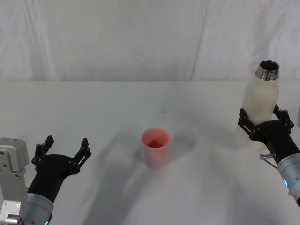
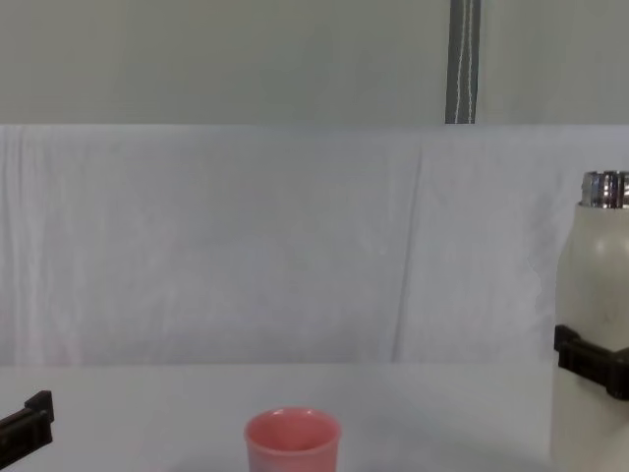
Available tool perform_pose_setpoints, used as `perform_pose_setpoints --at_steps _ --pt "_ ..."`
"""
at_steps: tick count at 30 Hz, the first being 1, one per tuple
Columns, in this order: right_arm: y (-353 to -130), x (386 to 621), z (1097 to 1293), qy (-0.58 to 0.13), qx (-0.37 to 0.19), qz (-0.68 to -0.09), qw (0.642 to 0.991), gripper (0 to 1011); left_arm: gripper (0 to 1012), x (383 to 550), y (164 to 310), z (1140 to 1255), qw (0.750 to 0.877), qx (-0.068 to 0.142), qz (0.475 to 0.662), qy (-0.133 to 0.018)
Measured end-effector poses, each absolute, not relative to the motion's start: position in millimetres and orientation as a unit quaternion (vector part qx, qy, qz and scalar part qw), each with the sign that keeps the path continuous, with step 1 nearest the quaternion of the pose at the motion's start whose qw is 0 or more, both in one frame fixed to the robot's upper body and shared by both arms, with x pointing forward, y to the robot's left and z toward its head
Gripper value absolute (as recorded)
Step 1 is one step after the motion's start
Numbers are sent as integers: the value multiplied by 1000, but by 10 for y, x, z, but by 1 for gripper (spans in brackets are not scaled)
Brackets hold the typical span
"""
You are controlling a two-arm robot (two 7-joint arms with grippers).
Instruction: Grasp the thermos with one hand and pour water into the cup lid.
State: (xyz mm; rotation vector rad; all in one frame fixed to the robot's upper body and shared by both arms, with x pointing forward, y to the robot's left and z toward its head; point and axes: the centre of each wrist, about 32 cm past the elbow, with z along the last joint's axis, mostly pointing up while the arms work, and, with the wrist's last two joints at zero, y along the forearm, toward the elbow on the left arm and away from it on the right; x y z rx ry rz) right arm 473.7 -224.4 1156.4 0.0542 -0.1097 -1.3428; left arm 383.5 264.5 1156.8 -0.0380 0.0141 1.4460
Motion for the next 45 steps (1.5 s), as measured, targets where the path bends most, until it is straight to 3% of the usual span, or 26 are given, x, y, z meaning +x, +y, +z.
perform_pose_setpoints --at_steps 14,30,45 --pt "-2312 4749 11703 -98 -8 -605 790 946 1001 3835 2645 11568 750 -17 662 6" --pt "-2214 4776 12018 -216 -110 -552 798 946 1001 3835 2645 11568 750 -17 662 6" --pt "-2062 4766 12052 -284 -157 -505 800 946 1001 3835 2645 11568 750 -17 662 6"
